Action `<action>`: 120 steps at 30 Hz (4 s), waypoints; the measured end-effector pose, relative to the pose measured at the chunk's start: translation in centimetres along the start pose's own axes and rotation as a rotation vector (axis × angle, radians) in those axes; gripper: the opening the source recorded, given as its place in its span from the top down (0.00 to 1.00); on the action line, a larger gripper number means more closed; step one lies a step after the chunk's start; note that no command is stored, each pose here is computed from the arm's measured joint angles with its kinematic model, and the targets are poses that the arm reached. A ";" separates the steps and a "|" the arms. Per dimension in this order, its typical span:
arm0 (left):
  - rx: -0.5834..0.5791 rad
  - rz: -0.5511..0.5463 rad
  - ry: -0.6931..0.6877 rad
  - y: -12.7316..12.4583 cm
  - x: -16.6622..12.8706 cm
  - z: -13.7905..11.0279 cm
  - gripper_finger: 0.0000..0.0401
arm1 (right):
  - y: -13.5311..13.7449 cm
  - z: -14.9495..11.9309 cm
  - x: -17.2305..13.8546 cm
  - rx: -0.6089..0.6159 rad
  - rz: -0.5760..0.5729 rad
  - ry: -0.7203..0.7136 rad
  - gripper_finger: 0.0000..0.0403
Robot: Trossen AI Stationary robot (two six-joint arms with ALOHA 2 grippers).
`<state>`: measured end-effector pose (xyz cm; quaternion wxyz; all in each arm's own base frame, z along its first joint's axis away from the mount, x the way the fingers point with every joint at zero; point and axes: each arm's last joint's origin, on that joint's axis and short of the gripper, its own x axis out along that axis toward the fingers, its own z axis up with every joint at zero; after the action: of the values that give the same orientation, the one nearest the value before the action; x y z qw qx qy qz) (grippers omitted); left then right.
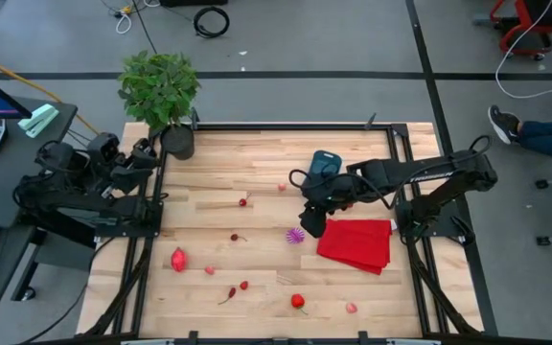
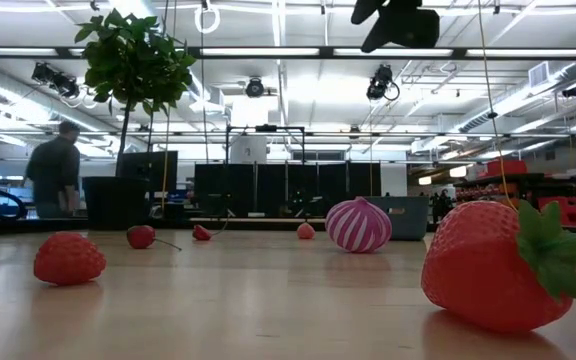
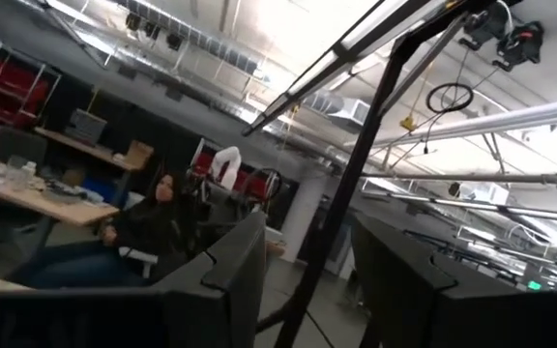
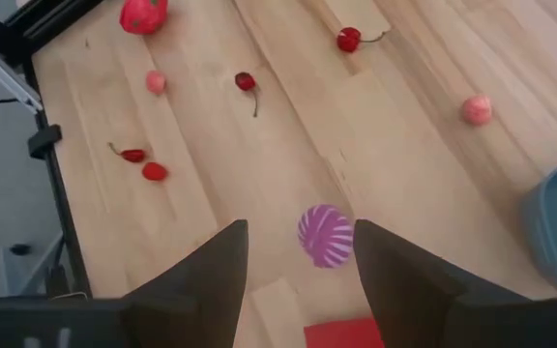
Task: Pick and placing Produce into tupperware
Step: Put the berry into the bin
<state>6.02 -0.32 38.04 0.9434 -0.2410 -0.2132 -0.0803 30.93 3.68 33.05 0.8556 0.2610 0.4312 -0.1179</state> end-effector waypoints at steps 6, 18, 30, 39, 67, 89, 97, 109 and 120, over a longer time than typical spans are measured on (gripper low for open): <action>-0.024 0.034 0.054 0.4 0.5 -0.7 0.60 | 0.0 0.0 0.0 0.033 -0.001 -0.001 0.51; 0.081 0.087 0.097 1.0 2.3 -1.7 0.60 | 0.3 0.5 0.0 0.058 0.038 -0.050 0.51; 0.168 0.336 0.242 3.7 6.5 -5.6 0.61 | 1.7 0.7 -0.2 -0.021 0.104 -0.134 0.51; 0.133 0.414 0.300 5.3 8.3 -7.5 0.61 | 2.5 -2.3 -0.3 -0.076 -0.020 -0.024 0.51; 0.082 0.490 0.267 6.6 8.5 -7.3 0.72 | -13.1 -9.7 8.5 0.155 -0.563 0.301 0.55; 0.074 0.491 0.267 6.6 8.5 -7.3 0.73 | -16.3 -10.9 10.1 0.208 -0.543 0.245 0.70; 0.074 0.491 0.268 6.6 8.5 -7.3 0.74 | -16.4 -10.9 10.1 0.196 -0.546 0.245 0.97; 0.075 0.492 0.267 6.6 8.5 -7.3 0.75 | -14.2 -7.3 6.3 0.303 -0.608 -0.061 0.99; 0.075 0.493 0.267 6.6 8.5 -7.3 0.76 | -15.7 -0.2 4.4 0.295 -0.547 -0.487 0.99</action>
<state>18.00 1.47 33.20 0.9625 -0.2379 -0.0248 0.1283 26.73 -9.21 24.02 0.8232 0.2209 0.2478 -0.4606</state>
